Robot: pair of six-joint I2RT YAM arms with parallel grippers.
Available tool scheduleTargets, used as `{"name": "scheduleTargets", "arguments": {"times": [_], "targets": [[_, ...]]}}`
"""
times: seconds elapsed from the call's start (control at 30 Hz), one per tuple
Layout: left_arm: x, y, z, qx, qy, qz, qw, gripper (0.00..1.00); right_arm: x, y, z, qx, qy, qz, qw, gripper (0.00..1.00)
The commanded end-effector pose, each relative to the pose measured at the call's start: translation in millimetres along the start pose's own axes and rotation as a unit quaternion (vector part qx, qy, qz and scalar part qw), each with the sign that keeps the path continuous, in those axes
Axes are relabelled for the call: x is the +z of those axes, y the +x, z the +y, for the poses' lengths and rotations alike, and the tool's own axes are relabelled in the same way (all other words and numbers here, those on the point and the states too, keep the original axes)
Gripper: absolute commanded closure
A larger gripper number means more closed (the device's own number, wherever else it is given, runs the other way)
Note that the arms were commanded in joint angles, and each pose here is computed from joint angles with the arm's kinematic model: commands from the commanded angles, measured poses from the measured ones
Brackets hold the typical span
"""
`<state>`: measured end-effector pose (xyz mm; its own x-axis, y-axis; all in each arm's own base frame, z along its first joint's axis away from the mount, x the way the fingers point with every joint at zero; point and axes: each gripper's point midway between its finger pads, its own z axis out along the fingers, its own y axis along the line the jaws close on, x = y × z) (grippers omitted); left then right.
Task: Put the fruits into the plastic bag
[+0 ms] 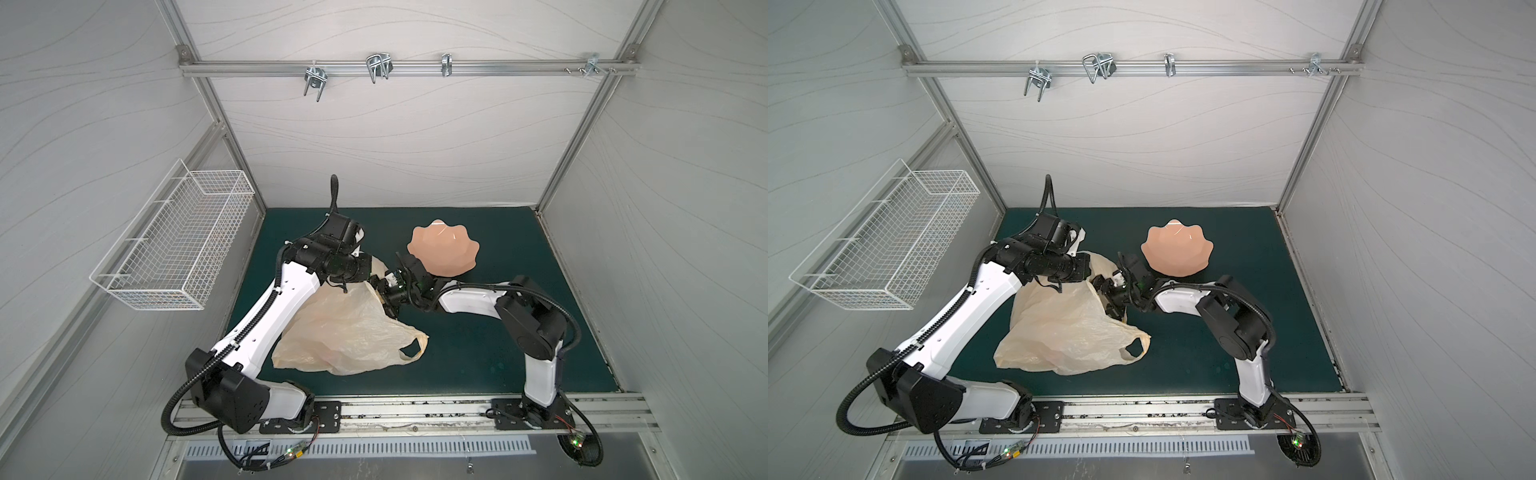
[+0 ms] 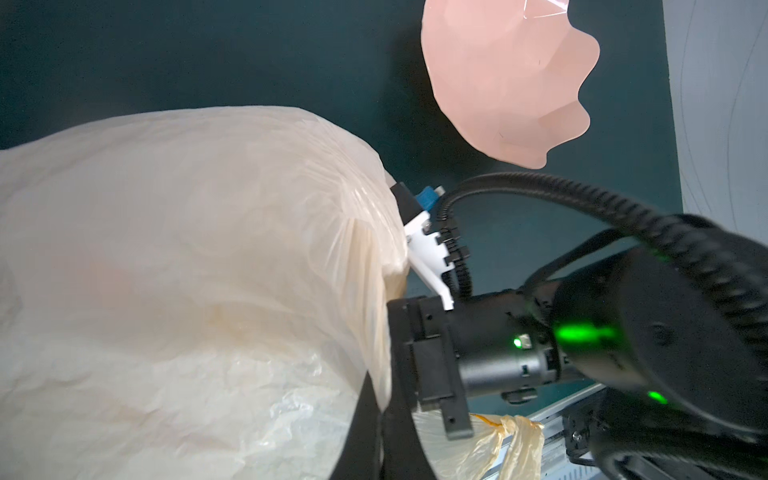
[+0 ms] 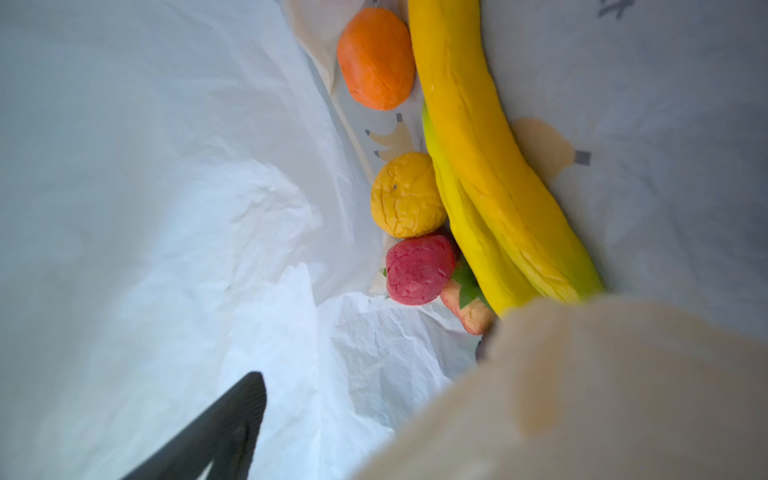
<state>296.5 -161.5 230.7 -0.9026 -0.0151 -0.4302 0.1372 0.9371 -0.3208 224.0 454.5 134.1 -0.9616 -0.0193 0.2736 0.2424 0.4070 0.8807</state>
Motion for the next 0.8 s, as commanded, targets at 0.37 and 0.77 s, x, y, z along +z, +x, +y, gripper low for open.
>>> {"name": "scheduleTargets", "arguments": {"times": [0.37,0.77], "targets": [[-6.5,-10.1,-5.9,0.021,0.007,-0.02,1.0,1.0,-91.5,-17.9,-7.2,-0.088,0.089,-0.112,0.986,0.01],[-7.8,-9.1,-9.3,0.028,0.016,-0.016,0.999,1.0,-114.0,-23.6,9.1,-0.403,0.221,-0.11,0.881,0.01]]}}
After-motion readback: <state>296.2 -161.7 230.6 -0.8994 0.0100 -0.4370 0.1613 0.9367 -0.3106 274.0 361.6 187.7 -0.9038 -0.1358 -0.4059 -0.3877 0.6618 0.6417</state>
